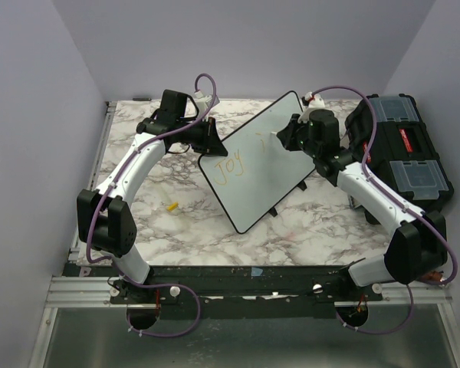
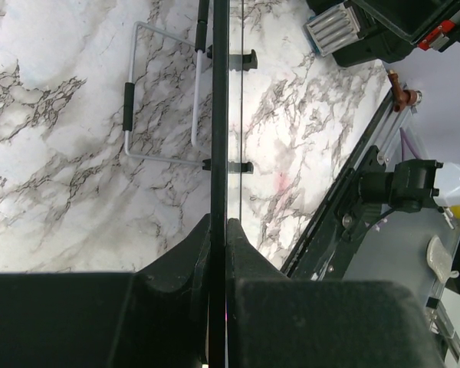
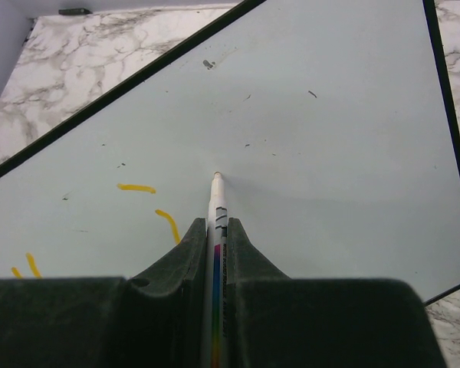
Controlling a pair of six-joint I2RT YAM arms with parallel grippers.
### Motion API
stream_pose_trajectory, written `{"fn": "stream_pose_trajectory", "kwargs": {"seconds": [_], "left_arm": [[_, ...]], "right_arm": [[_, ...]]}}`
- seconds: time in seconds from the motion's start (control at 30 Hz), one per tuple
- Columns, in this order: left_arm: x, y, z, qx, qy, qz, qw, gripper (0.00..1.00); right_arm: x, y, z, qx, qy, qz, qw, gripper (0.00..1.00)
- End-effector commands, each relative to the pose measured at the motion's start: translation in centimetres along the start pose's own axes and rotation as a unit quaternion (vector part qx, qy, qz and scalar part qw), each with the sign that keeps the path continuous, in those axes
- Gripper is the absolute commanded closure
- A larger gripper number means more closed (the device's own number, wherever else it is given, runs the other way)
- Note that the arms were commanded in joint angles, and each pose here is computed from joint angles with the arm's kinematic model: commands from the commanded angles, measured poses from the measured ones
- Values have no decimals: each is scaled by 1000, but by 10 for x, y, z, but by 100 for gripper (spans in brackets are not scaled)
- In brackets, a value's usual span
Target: Write a sentence on the whiteboard
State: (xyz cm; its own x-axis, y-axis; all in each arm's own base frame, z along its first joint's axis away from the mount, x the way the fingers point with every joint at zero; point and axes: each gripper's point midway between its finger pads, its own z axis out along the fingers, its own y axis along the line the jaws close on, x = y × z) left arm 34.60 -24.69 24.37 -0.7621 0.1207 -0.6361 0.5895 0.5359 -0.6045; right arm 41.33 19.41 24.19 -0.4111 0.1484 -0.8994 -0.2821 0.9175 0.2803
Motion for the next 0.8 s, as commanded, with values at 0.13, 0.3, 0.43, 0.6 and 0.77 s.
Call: {"fn": "stream_pose_trajectory", "kwargs": {"seconds": [0.13,0.3,0.43,0.6,0.77], "left_arm": [[-23,-13,-11,0,-40,57,998,100],[-23,-11,-10,1,-40,56,998,100],[-24,-12,-10,1,-40,56,998,100],[-24,-12,-10,1,-41,57,998,100],[-25,-12,-10,0,-41,57,998,100]], "right_arm": [[5,14,7,-48,15,-3,999,99],[10,20,6,-66,23,-3,998,99],[13,23,4,-77,28,-3,997,99],[19,23,3,-81,36,-1,996,99],[27,21,0,-78,44,0,996,99]]}}
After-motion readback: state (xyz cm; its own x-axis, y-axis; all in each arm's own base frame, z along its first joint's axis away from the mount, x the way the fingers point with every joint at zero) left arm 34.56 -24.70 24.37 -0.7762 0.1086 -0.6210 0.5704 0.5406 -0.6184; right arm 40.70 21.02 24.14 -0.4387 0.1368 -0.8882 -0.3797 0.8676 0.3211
